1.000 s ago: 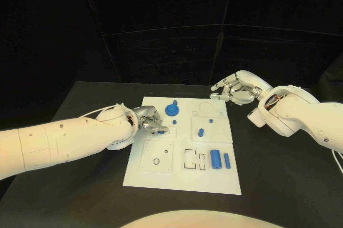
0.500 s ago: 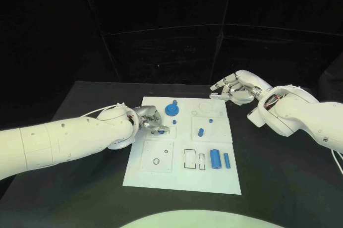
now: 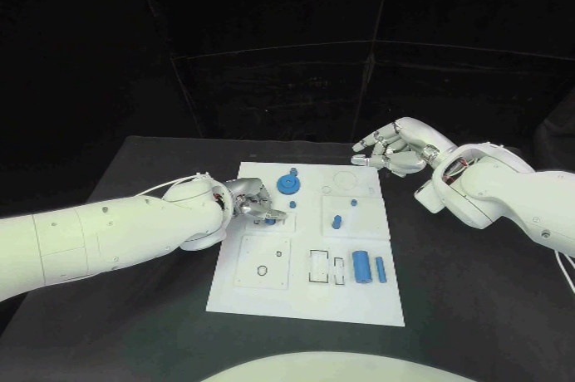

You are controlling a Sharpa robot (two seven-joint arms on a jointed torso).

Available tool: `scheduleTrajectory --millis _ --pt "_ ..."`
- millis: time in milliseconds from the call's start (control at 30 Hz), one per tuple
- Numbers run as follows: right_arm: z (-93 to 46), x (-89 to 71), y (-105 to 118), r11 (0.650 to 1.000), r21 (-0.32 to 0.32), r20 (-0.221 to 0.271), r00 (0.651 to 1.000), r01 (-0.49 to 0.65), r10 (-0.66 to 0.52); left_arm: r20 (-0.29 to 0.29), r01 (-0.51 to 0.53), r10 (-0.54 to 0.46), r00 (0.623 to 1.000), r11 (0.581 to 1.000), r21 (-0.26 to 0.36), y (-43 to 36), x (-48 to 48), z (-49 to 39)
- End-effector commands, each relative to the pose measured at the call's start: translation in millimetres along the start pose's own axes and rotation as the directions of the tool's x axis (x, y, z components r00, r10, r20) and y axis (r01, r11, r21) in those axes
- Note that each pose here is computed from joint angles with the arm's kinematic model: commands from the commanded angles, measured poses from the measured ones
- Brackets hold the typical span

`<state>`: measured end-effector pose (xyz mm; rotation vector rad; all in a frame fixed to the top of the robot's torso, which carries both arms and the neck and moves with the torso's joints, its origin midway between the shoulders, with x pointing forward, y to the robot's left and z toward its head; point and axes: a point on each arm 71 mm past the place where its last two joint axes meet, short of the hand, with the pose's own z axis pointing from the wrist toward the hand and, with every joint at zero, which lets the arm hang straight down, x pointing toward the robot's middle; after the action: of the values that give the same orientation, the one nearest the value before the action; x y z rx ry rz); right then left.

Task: Assemble the parts on the task board

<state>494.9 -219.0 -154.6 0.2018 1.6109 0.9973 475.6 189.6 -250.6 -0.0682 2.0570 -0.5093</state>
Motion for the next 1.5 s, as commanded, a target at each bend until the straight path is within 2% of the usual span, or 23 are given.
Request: scheduleTrajectory --millis 33,533,1500 --pt "0.2 -1.0 1.1 1.000 -0.008 0.005 1.000 -0.005 0.005 -0.021 0.000 0.000 1.000 1.000 -0.002 0.2 0.2 -0.7" --pt "0.0 -1.4 0.5 1.000 -0.005 0.006 1.000 -0.006 0.006 -0.023 -0.003 0.003 1.000 1.000 -0.008 3.3 -2.1 -1.6" --pt "0.3 -1.7 -0.3 1.000 -0.004 0.008 1.000 -0.008 0.008 -0.033 0.012 -0.012 0.999 1.000 -0.009 3.5 -6.2 -5.5"
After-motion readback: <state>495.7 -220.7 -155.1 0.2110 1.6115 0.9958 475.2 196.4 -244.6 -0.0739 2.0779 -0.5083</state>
